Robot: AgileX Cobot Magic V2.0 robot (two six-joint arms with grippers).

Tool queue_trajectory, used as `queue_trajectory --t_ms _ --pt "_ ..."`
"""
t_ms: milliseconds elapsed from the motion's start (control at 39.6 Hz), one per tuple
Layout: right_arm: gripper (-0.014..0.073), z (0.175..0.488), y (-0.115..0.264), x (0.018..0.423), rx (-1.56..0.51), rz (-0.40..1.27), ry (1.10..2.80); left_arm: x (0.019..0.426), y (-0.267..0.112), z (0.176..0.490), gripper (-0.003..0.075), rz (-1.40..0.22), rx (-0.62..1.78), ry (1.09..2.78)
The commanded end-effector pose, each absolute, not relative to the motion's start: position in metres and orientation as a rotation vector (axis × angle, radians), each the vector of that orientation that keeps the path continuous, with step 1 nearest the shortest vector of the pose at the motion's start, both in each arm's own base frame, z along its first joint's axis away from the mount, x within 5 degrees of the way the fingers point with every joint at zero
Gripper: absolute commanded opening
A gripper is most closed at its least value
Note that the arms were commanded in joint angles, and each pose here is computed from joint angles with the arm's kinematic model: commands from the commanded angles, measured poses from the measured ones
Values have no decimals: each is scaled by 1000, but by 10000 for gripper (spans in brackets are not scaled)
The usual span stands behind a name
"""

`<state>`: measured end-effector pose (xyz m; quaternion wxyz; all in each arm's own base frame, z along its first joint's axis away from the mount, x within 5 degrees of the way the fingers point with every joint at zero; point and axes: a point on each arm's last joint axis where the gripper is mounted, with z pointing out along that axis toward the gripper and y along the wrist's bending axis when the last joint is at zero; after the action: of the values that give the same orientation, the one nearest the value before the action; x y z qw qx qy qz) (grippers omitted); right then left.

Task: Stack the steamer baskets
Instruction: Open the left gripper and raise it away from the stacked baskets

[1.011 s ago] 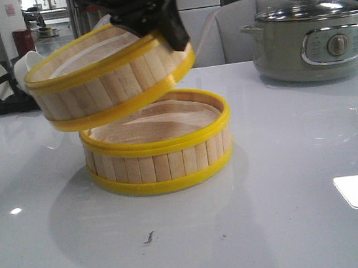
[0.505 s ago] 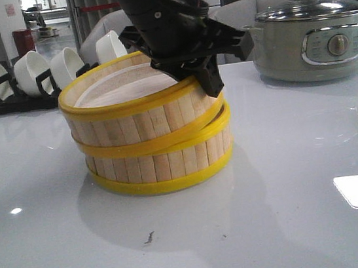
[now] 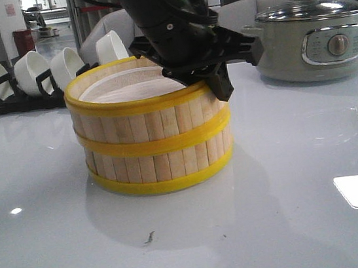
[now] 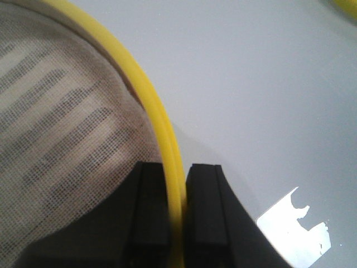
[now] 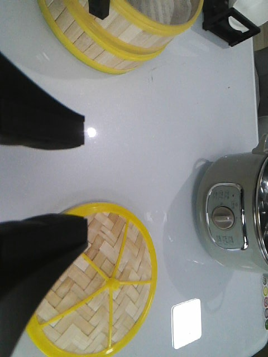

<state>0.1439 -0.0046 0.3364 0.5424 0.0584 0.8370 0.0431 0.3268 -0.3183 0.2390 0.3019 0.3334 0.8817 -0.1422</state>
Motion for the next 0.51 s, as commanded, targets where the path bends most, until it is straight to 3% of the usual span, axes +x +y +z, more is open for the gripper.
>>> queue_trajectory --t_ms 0,480 --pt "394 355 -6 146 148 103 1878 329 -323 275 86 -451 826 2184" --pt "394 353 -5 146 148 107 1895 332 -319 274 87 -439 820 2195"
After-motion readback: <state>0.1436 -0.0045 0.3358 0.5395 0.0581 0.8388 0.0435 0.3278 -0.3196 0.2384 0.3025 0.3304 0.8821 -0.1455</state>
